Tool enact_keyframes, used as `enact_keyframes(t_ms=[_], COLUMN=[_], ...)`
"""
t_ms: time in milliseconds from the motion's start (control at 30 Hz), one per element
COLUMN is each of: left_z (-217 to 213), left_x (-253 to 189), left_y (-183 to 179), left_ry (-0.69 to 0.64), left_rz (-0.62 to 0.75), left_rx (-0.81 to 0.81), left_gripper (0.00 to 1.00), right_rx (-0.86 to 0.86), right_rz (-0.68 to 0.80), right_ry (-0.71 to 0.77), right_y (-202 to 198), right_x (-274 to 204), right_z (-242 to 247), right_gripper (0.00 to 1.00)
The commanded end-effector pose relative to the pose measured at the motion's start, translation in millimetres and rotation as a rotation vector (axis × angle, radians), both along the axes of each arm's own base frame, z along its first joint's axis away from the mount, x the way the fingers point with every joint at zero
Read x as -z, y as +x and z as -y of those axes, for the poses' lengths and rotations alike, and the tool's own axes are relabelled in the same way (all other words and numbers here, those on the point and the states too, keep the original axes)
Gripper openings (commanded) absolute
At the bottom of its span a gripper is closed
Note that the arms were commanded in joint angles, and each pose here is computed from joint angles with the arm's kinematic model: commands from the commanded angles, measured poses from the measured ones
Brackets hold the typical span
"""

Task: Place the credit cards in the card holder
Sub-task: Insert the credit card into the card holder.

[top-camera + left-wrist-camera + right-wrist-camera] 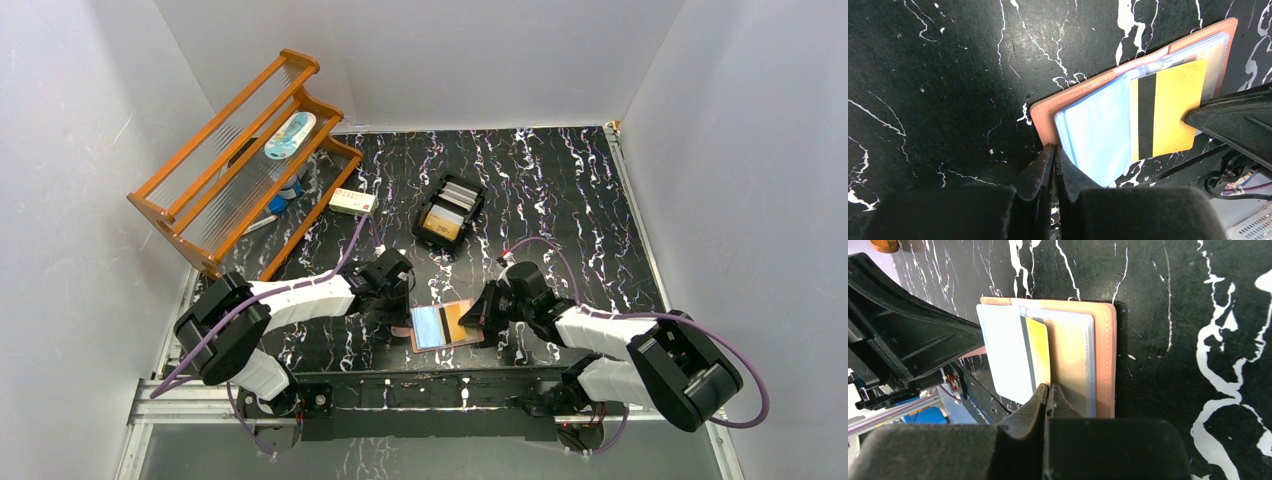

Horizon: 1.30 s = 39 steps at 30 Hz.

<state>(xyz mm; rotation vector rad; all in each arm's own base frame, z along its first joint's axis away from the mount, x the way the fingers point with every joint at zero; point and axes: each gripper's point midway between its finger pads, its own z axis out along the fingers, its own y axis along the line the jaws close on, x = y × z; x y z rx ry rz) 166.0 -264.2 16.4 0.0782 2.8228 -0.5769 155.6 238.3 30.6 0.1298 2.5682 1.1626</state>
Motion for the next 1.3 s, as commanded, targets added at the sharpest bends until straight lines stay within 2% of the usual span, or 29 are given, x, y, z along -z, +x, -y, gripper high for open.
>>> enact_keyframes(t_ms=[0, 300, 667, 800, 933, 1267], left_z=[-23, -22, -20, -19, -20, -14], left_x=[33, 37, 35, 33, 34, 32], left_y=[-10, -11, -12, -11, -12, -14], left_ry=[0.13, 0.134, 0.126, 0.117, 0.119, 0.096], left_rz=[-0.044, -0.058, -0.059, -0.057, -0.064, -0.068], left_rx=[0.003, 0.004, 0.0, -0.004, -0.009, -0.007], left_gripper=[0.03, 0.03, 0.03, 0.04, 0.04, 0.04], right_rx=[-0.032, -0.055, -0.046, -0.044, -0.05, -0.061], right_rz=[0.001, -0.005, -0.022, -0.028, -0.035, 0.003], right_ry=[0.001, 0.071, 0.087, 0.082, 0.013, 0.021], right_y=[1, 0, -3, -2, -3, 4], right_x=[1, -5, -3, -3, 1, -13], right_z=[-6, -17, -17, -21, -23, -41], right_gripper=[0.0, 0.0, 0.01, 0.07, 0.08, 0.07])
